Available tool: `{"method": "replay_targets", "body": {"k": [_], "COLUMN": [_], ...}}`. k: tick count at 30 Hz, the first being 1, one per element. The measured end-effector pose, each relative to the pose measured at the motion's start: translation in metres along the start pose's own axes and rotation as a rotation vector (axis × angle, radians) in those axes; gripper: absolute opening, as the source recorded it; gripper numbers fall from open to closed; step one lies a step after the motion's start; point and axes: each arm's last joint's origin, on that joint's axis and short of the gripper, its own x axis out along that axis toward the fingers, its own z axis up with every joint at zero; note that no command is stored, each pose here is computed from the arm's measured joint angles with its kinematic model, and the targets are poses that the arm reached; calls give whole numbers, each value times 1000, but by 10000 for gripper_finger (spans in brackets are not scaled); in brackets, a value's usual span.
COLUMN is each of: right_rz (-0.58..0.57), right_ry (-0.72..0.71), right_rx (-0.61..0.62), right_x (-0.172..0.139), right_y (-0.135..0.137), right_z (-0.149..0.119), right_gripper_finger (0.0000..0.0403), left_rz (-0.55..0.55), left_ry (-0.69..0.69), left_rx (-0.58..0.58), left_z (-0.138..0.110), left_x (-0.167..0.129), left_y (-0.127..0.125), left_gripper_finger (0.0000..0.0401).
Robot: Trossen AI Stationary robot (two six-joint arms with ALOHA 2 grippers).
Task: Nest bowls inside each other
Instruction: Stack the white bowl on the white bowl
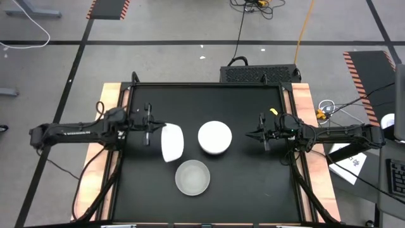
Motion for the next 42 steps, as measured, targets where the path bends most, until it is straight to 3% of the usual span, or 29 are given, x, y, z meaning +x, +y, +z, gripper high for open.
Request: {"method": "replay_targets", "body": {"k": [7, 17, 20, 26, 32, 42], "right_rz": [-1, -1, -1, -1, -1, -1], "right_ry": [5, 5, 5, 5, 6, 10], "right_rx": [0, -3, -3, -22, -30, -39], "right_x": [0, 0, 0, 0, 0, 0], "right_y": [0, 0, 0, 0, 0, 0], "right_z": [0, 0, 0, -1, -1, -1], "right_gripper_finger": [0, 0, 0, 0, 0, 0], "left_rz": [-56, -134, -209, -253, -317, -407], "left_ry": [33, 71, 130, 284, 428, 502], "left_rx": [-28, -52, -113, -184, -249, -282], "left_z": [19, 43, 45, 49, 49, 24], "left_x": [34, 110, 133, 176, 210, 256], "left_y": [38, 100, 117, 143, 153, 137], "left_gripper_finger": [1, 1, 1, 1, 1, 1]}}
